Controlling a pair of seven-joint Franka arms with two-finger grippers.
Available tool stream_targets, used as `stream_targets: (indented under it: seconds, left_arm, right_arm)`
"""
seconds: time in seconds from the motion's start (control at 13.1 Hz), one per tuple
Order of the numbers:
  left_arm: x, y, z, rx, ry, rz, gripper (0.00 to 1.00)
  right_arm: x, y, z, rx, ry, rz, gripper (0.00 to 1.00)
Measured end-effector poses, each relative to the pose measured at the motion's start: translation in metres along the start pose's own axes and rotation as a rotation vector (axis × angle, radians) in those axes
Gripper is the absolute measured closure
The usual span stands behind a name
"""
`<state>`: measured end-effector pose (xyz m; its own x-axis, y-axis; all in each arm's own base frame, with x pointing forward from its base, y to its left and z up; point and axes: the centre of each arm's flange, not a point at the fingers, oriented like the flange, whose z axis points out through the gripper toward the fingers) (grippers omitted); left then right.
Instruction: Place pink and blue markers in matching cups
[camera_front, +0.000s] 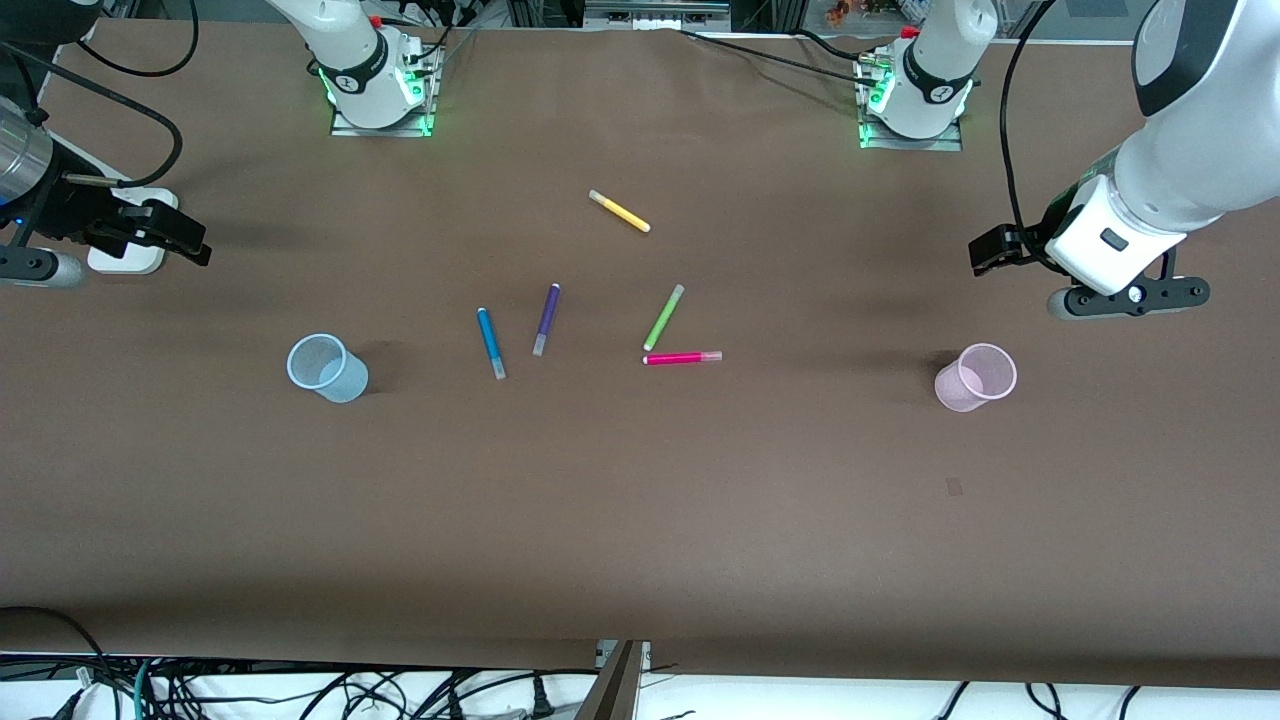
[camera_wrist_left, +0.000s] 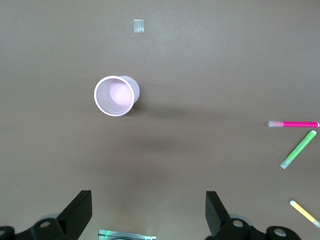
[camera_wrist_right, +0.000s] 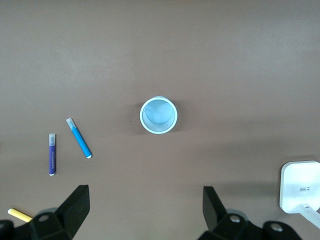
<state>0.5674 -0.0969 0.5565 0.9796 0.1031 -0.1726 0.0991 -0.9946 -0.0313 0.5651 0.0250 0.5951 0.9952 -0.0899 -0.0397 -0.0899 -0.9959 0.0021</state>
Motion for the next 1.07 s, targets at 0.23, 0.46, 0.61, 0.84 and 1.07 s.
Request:
stream_targets:
  seconds: [0.23, 0.46, 0.61, 0.84, 1.07]
  left_arm:
    - [0.0, 0.0, 0.0, 0.0, 0.0, 0.0, 0.0]
    - [0.0, 0.0, 0.0, 0.0, 0.0, 0.0, 0.0]
    - [-0.001, 0.002, 0.0, 0.0, 0.0, 0.003, 0.0]
    - [-0.003, 0.01, 0.0, -0.014, -0.005, -0.048, 0.0]
    - [-0.003, 0.035, 0.012, -0.068, -0.053, -0.173, 0.0]
  right_arm:
    - [0.0, 0.0, 0.0, 0.0, 0.0, 0.0, 0.0]
    - [0.0, 0.0, 0.001, 0.0, -0.002, -0.001, 0.0]
    - [0.001, 0.0, 0.003, -0.001, -0.005, -0.001, 0.0]
    - [0.004, -0.006, 0.01, -0.002, -0.017, -0.011, 0.0]
    - [0.01, -0.033, 0.031, -0.008, -0.054, -0.055, 0.0]
